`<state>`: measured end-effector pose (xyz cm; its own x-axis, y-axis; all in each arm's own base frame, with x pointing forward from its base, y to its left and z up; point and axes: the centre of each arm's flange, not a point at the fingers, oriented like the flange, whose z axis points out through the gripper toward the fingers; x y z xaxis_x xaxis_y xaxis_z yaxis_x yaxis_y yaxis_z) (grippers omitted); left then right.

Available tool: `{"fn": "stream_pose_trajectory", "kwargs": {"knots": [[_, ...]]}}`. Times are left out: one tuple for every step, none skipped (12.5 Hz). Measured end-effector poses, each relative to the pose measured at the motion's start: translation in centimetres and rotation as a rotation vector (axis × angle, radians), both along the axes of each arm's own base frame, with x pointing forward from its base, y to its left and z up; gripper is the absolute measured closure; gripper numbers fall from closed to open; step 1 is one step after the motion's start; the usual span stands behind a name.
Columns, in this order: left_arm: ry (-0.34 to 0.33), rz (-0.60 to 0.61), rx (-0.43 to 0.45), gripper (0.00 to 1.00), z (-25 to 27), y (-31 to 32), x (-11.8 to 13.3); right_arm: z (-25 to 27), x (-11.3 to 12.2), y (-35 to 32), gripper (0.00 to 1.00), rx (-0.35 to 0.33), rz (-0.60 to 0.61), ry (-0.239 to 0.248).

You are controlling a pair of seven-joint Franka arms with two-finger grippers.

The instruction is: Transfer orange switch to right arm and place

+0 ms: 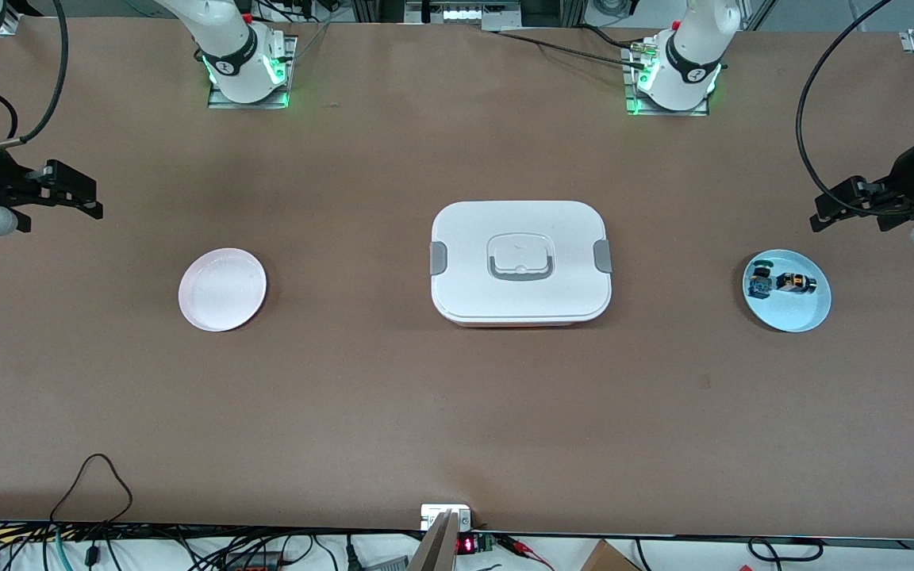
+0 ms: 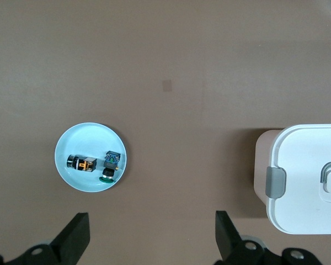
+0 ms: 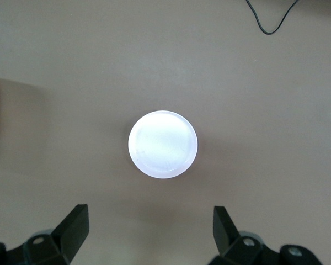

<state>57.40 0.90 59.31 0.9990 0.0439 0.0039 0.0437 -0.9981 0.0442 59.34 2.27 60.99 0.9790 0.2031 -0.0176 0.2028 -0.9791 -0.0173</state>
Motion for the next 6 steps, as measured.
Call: {"fn": "stream_pose_trajectory", "kwargs": {"knots": [[0.0,0.0,0.0,0.0,0.01,0.0,-0.02,0.02,0.0,0.0,0.0,0.0,0.0,0.0],[0.001,0.0,0.0,0.0,0.02,0.0,-0.03,0.07,-0.01,0.0,0.0,0.0,0.001,-0.001],[0.001,0.0,0.0,0.0,0.03,-0.01,-0.04,0.11,-0.01,0.01,0.0,0.0,0.002,-0.002],[0.001,0.0,0.0,0.0,0.03,-0.01,-0.04,0.1,-0.01,0.03,0.0,0.0,0.004,-0.002],[0.002,0.0,0.0,0.0,0.03,-0.01,-0.05,0.11,-0.01,0.03,0.0,0.0,0.006,-0.002],[0.002,0.0,0.0,0.0,0.03,-0.02,-0.06,0.1,-0.01,0.03,0.0,0.0,0.007,-0.002]]}}
